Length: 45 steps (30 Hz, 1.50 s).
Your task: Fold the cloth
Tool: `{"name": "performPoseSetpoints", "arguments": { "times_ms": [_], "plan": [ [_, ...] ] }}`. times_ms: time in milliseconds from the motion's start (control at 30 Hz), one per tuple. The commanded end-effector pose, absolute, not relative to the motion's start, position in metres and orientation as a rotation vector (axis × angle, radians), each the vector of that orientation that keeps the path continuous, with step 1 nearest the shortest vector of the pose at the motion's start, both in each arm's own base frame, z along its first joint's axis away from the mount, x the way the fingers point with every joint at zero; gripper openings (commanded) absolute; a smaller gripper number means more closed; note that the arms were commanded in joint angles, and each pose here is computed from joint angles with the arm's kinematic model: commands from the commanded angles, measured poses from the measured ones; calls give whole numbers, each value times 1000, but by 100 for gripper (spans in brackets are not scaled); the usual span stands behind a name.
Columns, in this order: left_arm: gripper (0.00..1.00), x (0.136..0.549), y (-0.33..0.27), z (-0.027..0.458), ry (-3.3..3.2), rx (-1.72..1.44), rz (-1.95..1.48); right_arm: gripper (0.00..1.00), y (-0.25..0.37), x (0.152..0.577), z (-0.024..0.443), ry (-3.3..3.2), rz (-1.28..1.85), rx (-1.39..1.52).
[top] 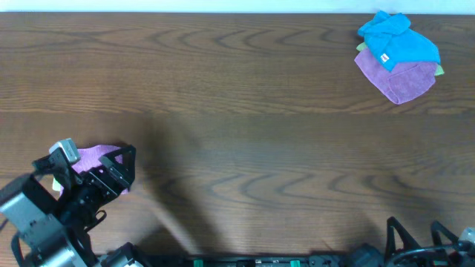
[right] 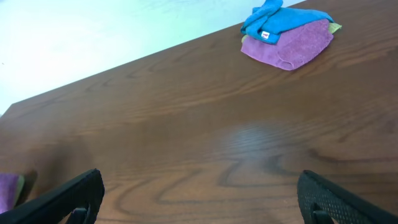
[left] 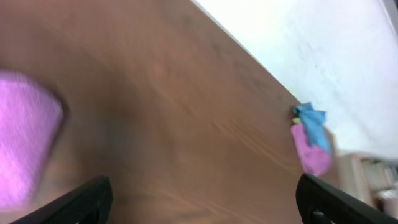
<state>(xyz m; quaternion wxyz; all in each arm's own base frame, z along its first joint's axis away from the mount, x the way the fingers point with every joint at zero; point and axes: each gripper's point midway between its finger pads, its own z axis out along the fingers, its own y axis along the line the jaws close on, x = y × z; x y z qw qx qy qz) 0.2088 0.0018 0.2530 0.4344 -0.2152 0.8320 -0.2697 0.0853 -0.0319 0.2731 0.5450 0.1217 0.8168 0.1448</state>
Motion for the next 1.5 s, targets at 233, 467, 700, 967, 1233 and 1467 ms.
{"name": "performPoseSetpoints", "arguments": {
  "times_ms": [233, 467, 700, 967, 1233, 1467],
  "plan": [
    [95, 194, 23, 246, 1945, -354, -182, 99, -34, 86, 273, 1933, 335, 311],
    [95, 200, 21, 211, 1882, -281, -122, 99, -34, 86, 273, 1933, 335, 311],
    [95, 201, 16, 172, 1877, -219, -102, 99, -34, 86, 273, 1933, 335, 311],
    [95, 203, 8, 158, 1920, -119, -69, 99, -34, 86, 273, 1933, 335, 311],
    [95, 206, -5, 119, 2009, -80, -131, 99, -34, 86, 273, 1933, 335, 311],
    [95, 205, -10, 93, 2068, -60, -150, 99, -34, 86, 273, 1933, 335, 311]
  ]
}}
